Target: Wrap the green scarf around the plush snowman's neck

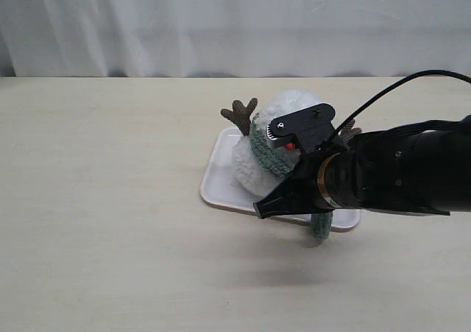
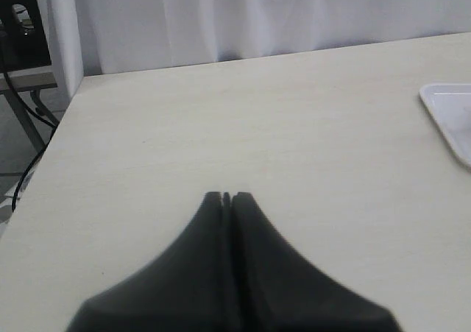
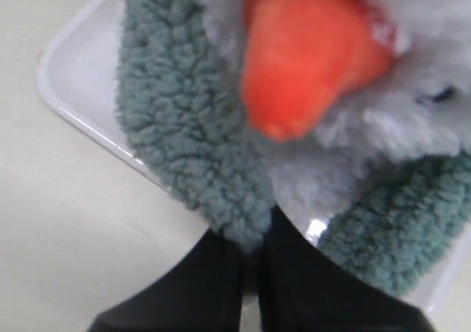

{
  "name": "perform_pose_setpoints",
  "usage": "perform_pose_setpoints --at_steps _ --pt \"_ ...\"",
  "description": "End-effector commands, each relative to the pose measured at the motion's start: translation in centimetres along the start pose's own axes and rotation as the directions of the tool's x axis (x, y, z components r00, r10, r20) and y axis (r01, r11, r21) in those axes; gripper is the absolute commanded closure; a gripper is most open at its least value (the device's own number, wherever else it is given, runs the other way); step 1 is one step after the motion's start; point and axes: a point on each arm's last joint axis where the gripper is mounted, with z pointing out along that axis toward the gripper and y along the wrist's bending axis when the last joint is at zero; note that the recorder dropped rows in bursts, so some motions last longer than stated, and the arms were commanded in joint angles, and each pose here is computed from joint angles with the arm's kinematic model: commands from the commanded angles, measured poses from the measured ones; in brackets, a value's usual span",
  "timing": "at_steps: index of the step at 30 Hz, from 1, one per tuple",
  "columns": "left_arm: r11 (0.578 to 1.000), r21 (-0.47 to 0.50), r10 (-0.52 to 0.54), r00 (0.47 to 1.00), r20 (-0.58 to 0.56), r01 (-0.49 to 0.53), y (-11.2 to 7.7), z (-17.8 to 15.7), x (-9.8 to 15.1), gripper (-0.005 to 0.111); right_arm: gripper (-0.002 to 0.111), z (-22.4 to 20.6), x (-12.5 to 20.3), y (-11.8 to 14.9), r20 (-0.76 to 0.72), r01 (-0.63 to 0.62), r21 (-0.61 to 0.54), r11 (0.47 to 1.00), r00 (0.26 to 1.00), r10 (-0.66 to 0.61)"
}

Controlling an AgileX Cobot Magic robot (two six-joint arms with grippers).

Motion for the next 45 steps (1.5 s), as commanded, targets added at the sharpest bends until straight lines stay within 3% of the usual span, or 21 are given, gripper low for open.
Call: perform_pose_setpoints --at_steps 1,18,28,39,45 --pt "1.0 -0.001 -0.002 1.0 0.01 0.002 0.0 0.0 0.0 0.107 0.104 0.1 0.9 -0.5 -0.044 0.02 0.05 0.999 0.999 -0.018" --pt "1.0 -0.001 -0.002 1.0 0.01 0.002 0.0 0.0 0.0 0.107 0.104 2.3 2.8 -0.3 -0.139 0.041 0.066 0.997 0.99 -0.032" --pt "1.0 -0.001 -0.002 1.0 0.01 0.002 0.0 0.0 0.0 0.107 0.103 2.1 2.3 0.1 -0.106 0.051 0.016 0.999 0.993 -0.049" --pt "1.0 -0.001 -0.002 1.0 0.01 0.002 0.0 0.0 0.0 0.107 0.06 -0.5 1.5 -0.1 -0.103 -0.049 -0.014 0.999 0.994 0.047" --pt "1.0 -0.001 -0.002 1.0 0.01 0.002 0.0 0.0 0.0 0.107 0.053 -2.2 2.4 -0.8 -0.235 -0.036 0.028 0.999 0.971 0.041"
